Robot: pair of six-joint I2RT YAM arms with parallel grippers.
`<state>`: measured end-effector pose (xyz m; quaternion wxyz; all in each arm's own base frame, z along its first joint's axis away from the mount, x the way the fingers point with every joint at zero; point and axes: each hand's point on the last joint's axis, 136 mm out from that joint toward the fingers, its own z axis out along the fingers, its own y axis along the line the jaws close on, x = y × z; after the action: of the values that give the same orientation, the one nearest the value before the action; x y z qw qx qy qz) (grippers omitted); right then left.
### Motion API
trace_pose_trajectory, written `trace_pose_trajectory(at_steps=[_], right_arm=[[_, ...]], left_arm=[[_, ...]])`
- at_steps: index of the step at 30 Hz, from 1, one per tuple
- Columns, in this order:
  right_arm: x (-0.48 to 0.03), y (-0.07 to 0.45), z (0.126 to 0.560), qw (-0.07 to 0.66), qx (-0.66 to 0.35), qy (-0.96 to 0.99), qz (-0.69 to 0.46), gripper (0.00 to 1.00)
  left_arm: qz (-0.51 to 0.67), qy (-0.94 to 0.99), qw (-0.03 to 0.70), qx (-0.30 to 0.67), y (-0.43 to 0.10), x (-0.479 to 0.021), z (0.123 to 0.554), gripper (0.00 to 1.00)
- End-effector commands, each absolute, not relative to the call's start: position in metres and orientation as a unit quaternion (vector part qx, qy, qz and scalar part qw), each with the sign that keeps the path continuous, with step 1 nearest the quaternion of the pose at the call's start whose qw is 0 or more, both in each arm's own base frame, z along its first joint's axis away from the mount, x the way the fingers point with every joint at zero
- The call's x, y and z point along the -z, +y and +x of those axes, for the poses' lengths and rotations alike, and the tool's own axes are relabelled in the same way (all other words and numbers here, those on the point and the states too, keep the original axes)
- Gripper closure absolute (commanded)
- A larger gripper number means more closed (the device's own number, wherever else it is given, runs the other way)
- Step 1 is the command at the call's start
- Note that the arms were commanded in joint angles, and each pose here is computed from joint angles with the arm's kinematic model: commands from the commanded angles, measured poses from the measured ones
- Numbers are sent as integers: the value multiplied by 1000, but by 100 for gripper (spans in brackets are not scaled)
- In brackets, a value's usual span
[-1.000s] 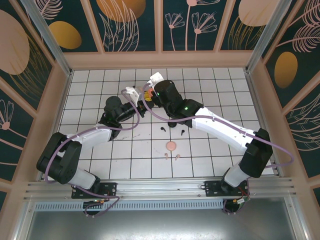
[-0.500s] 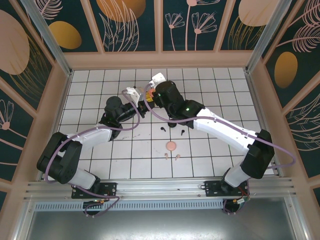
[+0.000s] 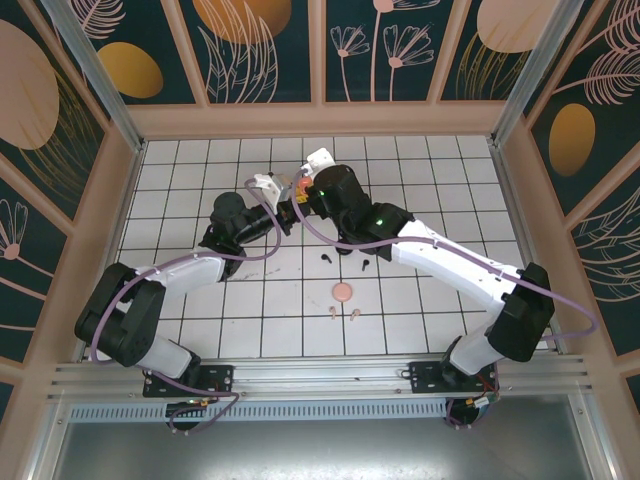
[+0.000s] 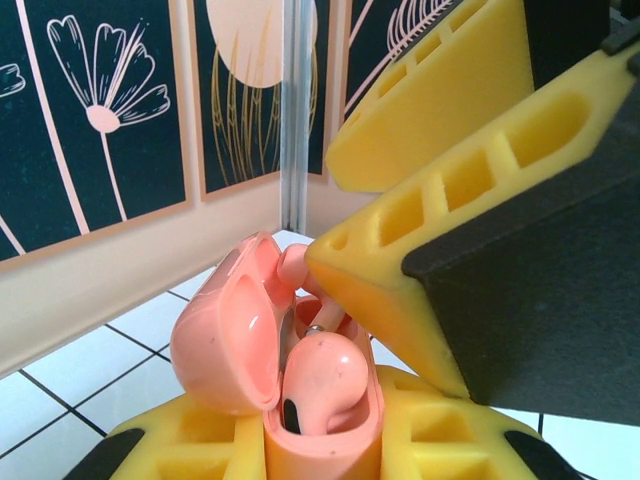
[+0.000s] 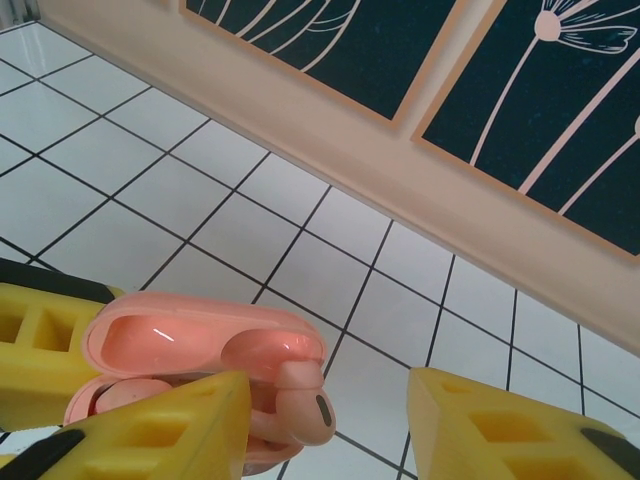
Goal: Insert the wireless bluetooth earbuds into the charging case
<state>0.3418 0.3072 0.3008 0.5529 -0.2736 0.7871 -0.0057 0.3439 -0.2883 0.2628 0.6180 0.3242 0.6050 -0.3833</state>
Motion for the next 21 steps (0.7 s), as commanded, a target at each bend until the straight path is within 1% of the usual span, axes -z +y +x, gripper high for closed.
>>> trace_pose_trajectory(at_steps=[1,21], right_arm=[[-286,308,326,529,3,794,-299,54],[-298,300,321,537,-4,793,-287,51]], left_arm=[[319,570,655,379,-288,-293,350,100],[316,576,654,375,-289,-290,355,100]])
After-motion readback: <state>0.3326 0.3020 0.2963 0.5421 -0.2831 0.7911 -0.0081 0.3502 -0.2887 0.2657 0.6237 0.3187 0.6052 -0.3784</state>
